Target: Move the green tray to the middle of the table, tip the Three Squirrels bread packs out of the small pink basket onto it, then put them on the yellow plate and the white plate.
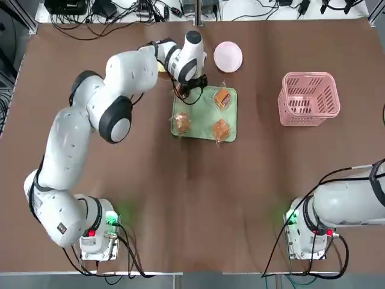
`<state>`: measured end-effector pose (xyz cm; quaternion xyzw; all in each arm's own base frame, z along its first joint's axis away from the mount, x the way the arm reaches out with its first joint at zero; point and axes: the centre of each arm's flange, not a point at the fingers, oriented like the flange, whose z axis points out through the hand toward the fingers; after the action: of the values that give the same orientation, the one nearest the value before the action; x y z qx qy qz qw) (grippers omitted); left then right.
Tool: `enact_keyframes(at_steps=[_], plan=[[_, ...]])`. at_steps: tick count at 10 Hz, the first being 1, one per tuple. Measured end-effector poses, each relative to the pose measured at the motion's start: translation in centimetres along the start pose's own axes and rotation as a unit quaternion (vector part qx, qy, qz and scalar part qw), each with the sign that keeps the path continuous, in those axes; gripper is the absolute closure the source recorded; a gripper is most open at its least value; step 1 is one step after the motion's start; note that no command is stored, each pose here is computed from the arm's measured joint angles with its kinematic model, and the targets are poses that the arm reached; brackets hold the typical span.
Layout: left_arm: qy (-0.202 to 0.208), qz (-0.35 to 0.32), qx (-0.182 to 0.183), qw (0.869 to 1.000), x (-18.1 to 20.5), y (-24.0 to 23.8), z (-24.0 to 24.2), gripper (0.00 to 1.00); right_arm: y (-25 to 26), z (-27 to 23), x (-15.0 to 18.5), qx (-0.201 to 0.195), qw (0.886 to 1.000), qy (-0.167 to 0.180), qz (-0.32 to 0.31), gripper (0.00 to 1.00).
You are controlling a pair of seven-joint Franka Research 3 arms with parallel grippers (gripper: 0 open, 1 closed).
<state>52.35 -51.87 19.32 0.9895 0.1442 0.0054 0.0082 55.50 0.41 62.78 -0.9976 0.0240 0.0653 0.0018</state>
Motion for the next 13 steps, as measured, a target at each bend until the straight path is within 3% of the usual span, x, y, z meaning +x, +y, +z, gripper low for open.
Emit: enact_keyframes(at_steps=[13], plan=[[-0.007, 0.028, -0.059, 0.998, -4.9, 4.2, -0.5, 0.0, 0.0, 0.1, -0.1, 0.001, 1.0, -0.003, 0.0, 0.03]])
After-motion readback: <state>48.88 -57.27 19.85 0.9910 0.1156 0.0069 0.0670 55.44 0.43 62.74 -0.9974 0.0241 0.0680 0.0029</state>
